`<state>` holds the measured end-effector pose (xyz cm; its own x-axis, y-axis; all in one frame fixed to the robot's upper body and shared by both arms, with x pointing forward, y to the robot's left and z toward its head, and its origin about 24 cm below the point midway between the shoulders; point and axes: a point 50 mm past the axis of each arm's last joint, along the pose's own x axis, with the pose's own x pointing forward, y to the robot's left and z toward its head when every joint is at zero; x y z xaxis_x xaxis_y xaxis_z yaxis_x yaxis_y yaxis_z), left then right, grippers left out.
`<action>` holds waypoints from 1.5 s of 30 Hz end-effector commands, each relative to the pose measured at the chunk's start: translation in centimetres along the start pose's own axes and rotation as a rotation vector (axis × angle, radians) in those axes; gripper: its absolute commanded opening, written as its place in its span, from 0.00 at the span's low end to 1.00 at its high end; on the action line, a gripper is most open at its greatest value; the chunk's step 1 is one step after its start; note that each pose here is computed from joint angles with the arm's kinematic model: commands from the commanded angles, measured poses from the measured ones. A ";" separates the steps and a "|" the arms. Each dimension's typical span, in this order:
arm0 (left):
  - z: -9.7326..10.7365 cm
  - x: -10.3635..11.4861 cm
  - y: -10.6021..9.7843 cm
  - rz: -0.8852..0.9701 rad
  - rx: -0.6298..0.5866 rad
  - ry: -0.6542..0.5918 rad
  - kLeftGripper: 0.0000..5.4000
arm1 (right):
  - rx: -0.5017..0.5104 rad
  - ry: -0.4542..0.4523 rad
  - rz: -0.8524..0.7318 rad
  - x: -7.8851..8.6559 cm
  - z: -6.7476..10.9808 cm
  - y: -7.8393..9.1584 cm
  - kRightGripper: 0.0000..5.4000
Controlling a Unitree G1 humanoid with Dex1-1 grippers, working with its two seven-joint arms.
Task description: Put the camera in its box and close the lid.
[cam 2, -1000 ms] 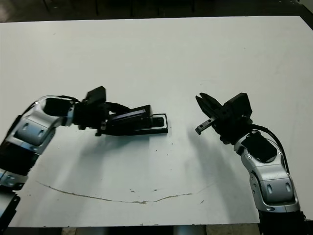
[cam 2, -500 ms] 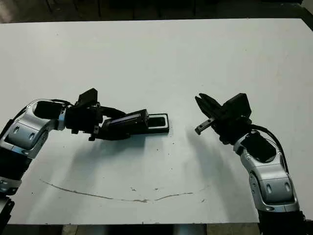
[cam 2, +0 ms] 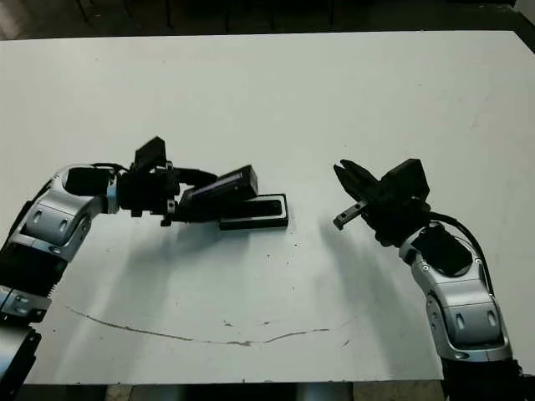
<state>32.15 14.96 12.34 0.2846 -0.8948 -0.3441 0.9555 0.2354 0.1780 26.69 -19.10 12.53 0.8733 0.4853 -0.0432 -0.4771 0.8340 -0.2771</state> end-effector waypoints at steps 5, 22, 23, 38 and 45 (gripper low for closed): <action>-1.2 0.6 1.0 0.025 -0.016 0.060 0.51 | 0.015 0.037 -0.005 -0.2 -0.6 0.0 0.00; -2.9 1.9 1.9 0.002 -0.045 0.172 0.51 | 0.004 0.049 -0.011 -0.4 -0.7 0.0 0.00; -3.0 1.9 1.9 -0.015 -0.052 0.183 0.51 | 0.001 0.056 -0.014 -0.4 -0.7 0.0 0.00; -2.5 1.8 1.3 -0.229 -0.023 0.314 0.51 | 0.001 0.057 -0.014 -0.5 -0.8 0.1 0.00; -2.6 1.9 1.2 -0.264 -0.025 0.359 0.51 | 0.006 0.060 -0.016 -0.6 -0.8 0.1 0.00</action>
<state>34.74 13.29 11.83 0.0719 -0.7976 -0.5989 0.9947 0.0134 0.1015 26.39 -19.12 12.38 0.8791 0.4727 -0.0613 -0.4695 0.8366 -0.2824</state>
